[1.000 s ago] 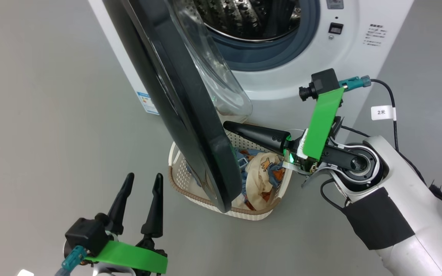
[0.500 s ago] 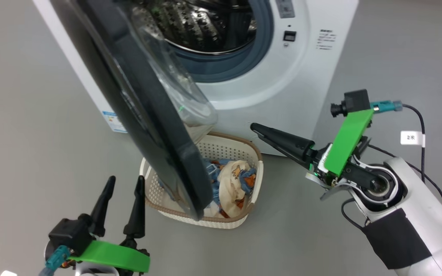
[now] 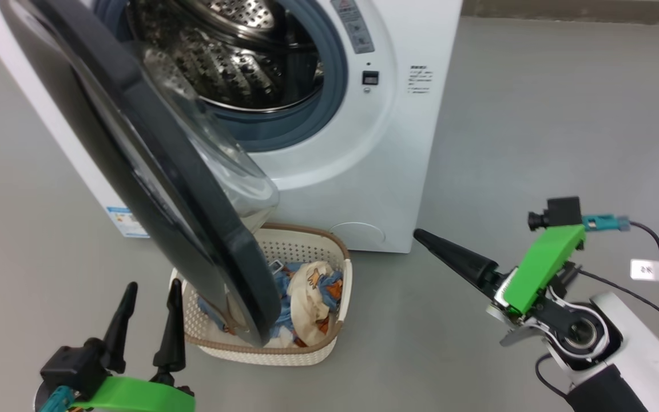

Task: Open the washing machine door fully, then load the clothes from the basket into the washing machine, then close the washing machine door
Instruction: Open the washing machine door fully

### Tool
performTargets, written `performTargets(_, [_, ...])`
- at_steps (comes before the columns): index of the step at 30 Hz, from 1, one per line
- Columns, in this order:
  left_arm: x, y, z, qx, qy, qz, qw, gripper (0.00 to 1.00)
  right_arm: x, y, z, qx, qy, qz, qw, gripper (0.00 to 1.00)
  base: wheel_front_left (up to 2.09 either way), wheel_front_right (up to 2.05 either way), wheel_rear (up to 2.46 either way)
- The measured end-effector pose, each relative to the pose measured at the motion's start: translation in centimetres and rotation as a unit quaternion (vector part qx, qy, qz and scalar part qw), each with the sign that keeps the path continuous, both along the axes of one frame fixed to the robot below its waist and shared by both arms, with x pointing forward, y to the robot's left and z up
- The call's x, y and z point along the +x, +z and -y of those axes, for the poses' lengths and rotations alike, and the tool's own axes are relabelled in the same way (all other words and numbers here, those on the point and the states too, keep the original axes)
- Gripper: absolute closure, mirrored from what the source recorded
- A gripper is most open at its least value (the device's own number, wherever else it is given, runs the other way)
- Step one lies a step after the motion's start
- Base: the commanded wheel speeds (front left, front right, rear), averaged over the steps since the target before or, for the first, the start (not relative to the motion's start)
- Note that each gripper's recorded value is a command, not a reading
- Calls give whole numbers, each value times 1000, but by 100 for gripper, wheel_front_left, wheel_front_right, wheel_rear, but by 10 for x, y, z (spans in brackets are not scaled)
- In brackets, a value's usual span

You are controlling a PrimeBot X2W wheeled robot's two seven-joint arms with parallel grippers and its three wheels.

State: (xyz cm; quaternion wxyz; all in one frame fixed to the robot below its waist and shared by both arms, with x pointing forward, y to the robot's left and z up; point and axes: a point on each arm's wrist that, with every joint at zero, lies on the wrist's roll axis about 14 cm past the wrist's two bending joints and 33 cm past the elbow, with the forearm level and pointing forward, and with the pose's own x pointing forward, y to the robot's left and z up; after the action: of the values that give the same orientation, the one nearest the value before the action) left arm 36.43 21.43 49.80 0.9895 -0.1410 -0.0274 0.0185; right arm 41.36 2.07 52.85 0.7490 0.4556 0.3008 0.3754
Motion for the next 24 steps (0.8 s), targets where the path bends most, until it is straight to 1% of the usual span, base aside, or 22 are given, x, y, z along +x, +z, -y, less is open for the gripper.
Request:
performTargets(1, [0,0,1,-1,-1,1,1000,0,0,-4,13,-6,-23,1,1000,0,0,0,0])
performTargets(6, [2,3,1,-2,-1,6,1000,0,-2,-22,42,-35,-76,2,996,0,0,0,0])
performTargets(10, [0,-1,2,-5,-2,1,1000,0,-6,-46,67,-62,-121,-10,991,0,0,0,0])
performTargets(13, [0,0,2,-6,-2,3,1000,0,-6,-49,80,-69,-155,-1,985,0,0,0,0])
performTargets(18, [0,1,3,-6,-3,5,1000,0,3,-42,99,-82,-215,50,972,0,0,0,0])
performTargets(21, [-1,2,3,-3,-3,6,1000,0,4,-43,110,-111,-237,89,961,0,0,0,0])
performTargets(24, [-1,2,3,-3,-2,6,1000,0,1,-51,122,-132,-261,107,950,0,0,0,0])
